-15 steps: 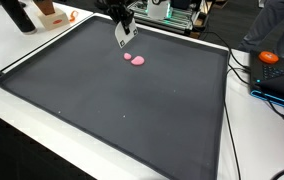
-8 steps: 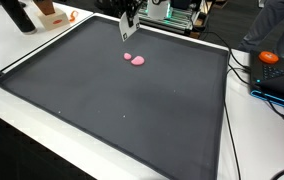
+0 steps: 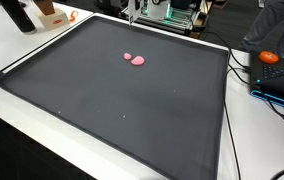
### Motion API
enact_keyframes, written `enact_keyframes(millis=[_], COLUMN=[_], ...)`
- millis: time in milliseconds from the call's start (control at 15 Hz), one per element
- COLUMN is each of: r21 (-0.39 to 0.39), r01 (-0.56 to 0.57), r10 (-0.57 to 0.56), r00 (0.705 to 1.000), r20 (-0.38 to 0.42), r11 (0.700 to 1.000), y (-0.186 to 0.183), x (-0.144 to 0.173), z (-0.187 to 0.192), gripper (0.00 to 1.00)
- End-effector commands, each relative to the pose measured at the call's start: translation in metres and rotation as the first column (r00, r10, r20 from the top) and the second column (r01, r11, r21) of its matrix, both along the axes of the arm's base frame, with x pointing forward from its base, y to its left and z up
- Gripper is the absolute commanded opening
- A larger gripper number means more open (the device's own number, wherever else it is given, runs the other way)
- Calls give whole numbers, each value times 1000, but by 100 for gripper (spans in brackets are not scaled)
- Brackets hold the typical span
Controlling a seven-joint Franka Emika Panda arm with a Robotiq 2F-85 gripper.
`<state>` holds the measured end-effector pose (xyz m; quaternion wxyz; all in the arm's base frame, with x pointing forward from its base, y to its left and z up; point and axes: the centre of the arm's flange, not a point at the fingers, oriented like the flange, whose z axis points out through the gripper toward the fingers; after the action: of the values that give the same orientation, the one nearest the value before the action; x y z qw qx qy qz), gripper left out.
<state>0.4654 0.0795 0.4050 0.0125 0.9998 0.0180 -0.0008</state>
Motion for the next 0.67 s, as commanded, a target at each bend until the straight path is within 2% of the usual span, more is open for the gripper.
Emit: enact_keyframes(millis=[0, 67, 133, 600], r21=[-70, -82, -43, -60], r01=[-69, -91, -55, -79], r10=[69, 92, 56, 80], r00=[998, 996, 998, 997], r20=[5, 7, 12, 19], r11=[995, 993, 998, 995], y=[17, 22, 15, 22], x=[-10, -11, -4, -7], z=[28, 33, 22, 31], gripper=[1, 1, 4, 4])
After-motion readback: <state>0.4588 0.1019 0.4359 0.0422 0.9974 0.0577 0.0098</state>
